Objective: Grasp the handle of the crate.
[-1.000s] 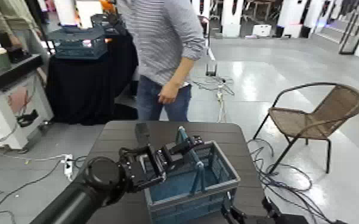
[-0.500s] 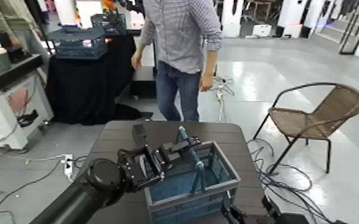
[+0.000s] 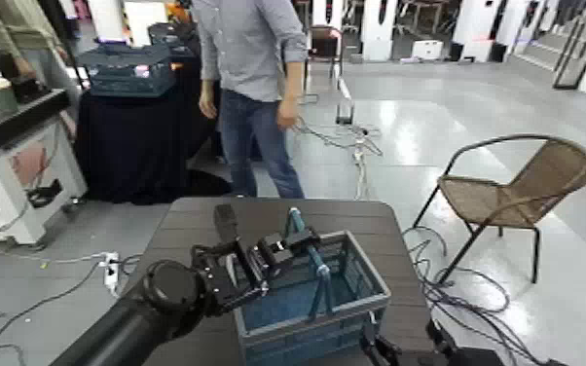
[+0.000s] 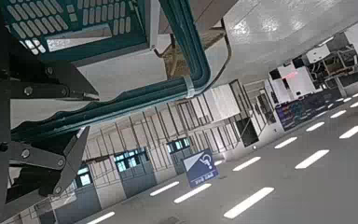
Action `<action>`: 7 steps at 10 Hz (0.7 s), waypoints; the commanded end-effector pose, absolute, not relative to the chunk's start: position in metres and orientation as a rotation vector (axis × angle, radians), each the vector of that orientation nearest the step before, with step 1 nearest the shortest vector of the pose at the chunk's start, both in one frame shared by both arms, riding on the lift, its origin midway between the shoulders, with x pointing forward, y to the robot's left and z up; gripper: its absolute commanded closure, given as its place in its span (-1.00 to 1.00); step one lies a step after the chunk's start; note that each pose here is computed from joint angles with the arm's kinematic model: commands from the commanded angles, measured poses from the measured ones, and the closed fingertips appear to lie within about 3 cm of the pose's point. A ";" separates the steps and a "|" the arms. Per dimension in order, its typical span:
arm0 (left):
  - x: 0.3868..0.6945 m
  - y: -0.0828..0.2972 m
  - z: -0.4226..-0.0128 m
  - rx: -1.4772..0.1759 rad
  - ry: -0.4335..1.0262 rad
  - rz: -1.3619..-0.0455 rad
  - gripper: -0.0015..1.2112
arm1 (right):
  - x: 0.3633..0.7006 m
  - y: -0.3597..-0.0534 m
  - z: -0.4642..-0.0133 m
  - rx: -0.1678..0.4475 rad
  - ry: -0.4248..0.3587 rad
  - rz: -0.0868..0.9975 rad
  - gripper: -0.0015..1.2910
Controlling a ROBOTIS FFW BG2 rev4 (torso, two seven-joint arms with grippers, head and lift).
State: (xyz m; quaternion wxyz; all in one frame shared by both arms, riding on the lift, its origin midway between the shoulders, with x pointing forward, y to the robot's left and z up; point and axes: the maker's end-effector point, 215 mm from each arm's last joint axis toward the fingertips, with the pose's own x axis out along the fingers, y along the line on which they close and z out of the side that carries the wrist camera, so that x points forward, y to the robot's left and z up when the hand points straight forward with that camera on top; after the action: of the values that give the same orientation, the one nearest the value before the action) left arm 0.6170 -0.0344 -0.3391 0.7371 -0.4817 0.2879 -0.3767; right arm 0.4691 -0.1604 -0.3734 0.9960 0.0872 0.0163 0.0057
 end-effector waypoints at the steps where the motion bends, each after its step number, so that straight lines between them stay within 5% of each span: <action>1: 0.613 -0.035 -0.341 -1.065 0.636 -0.837 0.97 | 0.469 -0.162 -0.375 0.176 0.036 0.008 -0.76; 7: 0.586 -0.048 -0.312 -1.073 0.623 -0.943 0.97 | 0.467 -0.165 -0.378 0.178 0.047 -0.002 -0.76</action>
State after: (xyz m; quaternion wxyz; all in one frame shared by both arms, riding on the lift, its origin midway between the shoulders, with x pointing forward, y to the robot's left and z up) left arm 0.5895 -0.0473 -0.3164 0.7136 -0.4840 0.2832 -0.4198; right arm 0.4672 -0.1647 -0.3786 0.9958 0.0889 0.0234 -0.0002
